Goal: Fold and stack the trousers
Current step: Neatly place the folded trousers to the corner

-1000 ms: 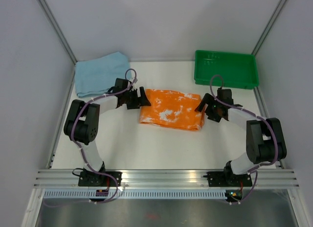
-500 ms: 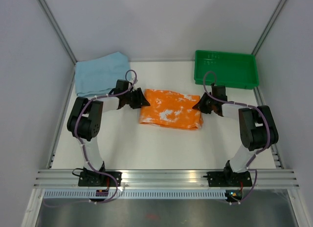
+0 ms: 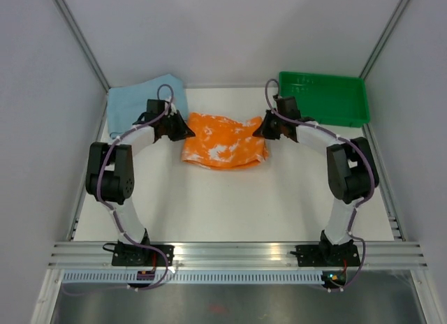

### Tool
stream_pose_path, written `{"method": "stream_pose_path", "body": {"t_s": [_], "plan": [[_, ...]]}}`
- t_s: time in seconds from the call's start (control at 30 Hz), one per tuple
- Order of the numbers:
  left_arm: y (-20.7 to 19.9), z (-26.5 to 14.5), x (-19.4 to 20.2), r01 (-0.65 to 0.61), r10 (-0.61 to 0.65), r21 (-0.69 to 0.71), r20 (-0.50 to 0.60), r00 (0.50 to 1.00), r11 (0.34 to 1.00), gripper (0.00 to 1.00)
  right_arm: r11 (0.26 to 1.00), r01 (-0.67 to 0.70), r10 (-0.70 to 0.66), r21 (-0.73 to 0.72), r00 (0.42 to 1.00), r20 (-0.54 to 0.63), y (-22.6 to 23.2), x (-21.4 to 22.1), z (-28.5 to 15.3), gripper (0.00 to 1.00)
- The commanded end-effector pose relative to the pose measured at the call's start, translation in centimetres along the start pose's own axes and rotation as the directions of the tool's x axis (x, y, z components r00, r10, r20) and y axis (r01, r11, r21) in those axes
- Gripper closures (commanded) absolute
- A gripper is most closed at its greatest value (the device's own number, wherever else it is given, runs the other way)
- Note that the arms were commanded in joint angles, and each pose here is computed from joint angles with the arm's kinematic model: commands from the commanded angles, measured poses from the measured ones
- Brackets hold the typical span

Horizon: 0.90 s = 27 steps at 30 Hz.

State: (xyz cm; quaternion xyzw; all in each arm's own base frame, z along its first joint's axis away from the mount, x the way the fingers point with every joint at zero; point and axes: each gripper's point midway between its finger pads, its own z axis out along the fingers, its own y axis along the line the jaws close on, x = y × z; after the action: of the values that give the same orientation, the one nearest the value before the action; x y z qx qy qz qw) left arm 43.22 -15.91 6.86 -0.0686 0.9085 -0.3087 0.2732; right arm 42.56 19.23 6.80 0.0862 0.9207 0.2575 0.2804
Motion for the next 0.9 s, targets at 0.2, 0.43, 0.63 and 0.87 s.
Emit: {"method": "stream_pose_path", "body": {"t_s": [0.2,0.43,0.63,0.87], "plan": [[3.6,-12.6,-19.7,-0.04,0.089,-0.115,0.46,0.883,0.993,0.98,0.844,0.221,-0.127,-0.489,0.968,0.218,20.8,-12.6,3.1,1.0],[11.3,-14.3,-24.3,0.072,0.06,-0.224,0.532,0.845,0.972,0.98,0.801,0.208,-0.054,-0.561,0.959,0.278,24.1,-12.6,11.5,1.0],[16.7,-13.0,-24.5,0.18,0.02,-0.31,0.546,0.838,0.933,0.98,0.788,0.166,0.006,-0.593,0.961,0.277,23.6,-12.1,14.4,1.0],[22.2,-13.9,-24.8,0.266,-0.021,-0.316,0.608,0.794,0.911,0.98,0.805,0.224,-0.076,-0.549,0.957,0.28,23.0,-10.4,15.6,0.81]]}}
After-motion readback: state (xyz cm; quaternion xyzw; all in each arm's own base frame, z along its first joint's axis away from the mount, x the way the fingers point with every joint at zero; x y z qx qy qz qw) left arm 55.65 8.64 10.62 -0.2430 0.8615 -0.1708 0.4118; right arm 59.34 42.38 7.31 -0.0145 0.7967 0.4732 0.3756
